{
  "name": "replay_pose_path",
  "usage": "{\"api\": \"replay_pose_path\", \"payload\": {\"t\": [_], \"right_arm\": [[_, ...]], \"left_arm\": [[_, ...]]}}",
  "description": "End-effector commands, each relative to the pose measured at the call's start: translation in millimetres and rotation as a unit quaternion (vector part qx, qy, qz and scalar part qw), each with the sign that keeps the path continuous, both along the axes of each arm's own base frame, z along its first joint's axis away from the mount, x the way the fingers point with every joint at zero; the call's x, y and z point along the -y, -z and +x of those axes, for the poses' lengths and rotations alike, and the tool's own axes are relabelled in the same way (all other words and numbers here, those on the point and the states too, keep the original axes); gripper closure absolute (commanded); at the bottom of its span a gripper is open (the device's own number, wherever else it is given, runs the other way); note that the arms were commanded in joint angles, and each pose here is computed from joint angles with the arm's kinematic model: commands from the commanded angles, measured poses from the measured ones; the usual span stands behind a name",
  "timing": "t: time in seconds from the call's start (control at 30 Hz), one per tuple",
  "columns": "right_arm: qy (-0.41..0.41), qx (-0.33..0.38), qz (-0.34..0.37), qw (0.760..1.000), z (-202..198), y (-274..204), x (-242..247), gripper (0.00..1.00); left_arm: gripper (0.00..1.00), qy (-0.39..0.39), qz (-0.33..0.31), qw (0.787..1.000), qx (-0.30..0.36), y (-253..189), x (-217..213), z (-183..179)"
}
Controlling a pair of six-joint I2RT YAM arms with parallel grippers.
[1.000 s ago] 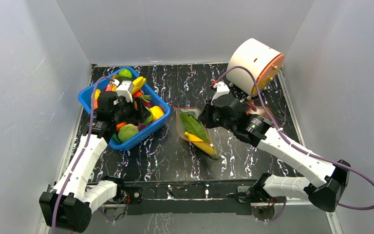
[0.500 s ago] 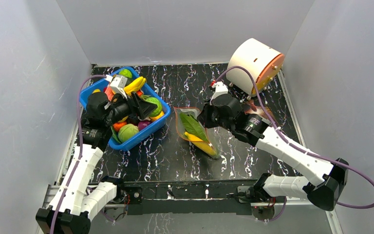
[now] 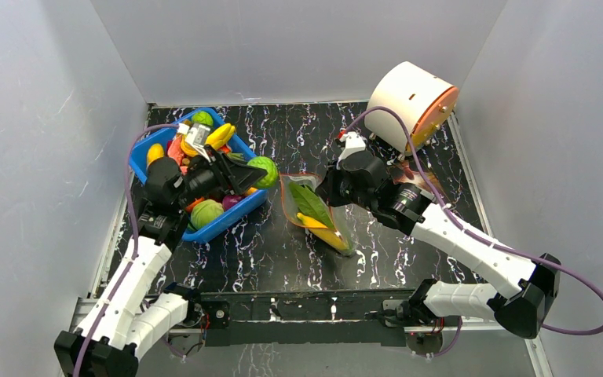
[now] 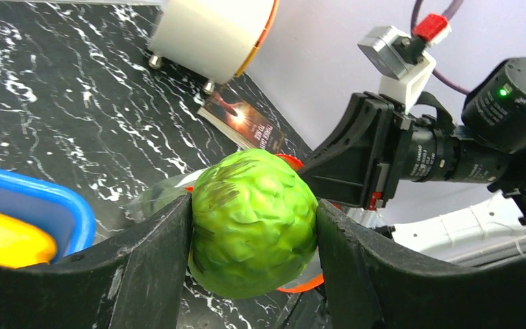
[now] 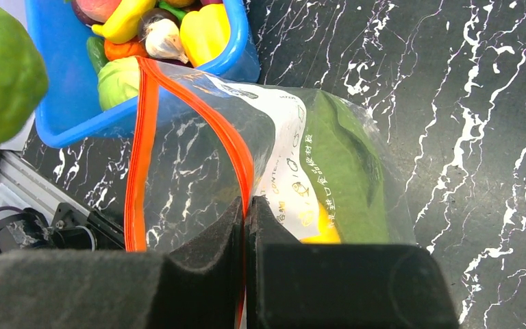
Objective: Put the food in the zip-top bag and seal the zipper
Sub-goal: Pick up the fake fruit from the bin, then place the fake fruit in the zipper food storage bag.
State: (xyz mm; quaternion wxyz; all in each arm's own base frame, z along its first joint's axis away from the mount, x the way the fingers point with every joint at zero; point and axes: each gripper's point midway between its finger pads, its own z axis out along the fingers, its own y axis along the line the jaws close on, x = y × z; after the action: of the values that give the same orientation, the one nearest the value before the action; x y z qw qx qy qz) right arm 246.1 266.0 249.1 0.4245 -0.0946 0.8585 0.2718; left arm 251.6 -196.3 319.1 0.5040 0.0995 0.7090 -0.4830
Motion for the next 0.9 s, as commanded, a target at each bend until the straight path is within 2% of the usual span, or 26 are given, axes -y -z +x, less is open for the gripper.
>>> {"api": "replay_pose_path", "payload": {"t": [0.0,0.4,0.7,0.87], "right_arm": [[-0.003,0.03,0.041,0.999,6.9,-30.2,-9.7,1.0],[-0.015,0.034,0.052,0.998,3.1,-35.8,-12.3,1.0],[-0.032,0.037,0.065,0.997,-2.0,-39.7,-15.9,1.0],[-0.035,0.04,0.071,0.996,-4.2,-41.3,-15.7,1.0]], "left_arm": [[0.61,0.026,-0.012,0.999,0.03,-9.0,20.2,-5.3],[0.62,0.073,0.0,0.997,0.031,22.2,68.8,-10.1],[0.61,0.072,0.05,0.995,0.041,44.4,80.3,-10.2],[0.57,0.071,0.071,0.995,0.028,59.2,84.4,-9.7]]}}
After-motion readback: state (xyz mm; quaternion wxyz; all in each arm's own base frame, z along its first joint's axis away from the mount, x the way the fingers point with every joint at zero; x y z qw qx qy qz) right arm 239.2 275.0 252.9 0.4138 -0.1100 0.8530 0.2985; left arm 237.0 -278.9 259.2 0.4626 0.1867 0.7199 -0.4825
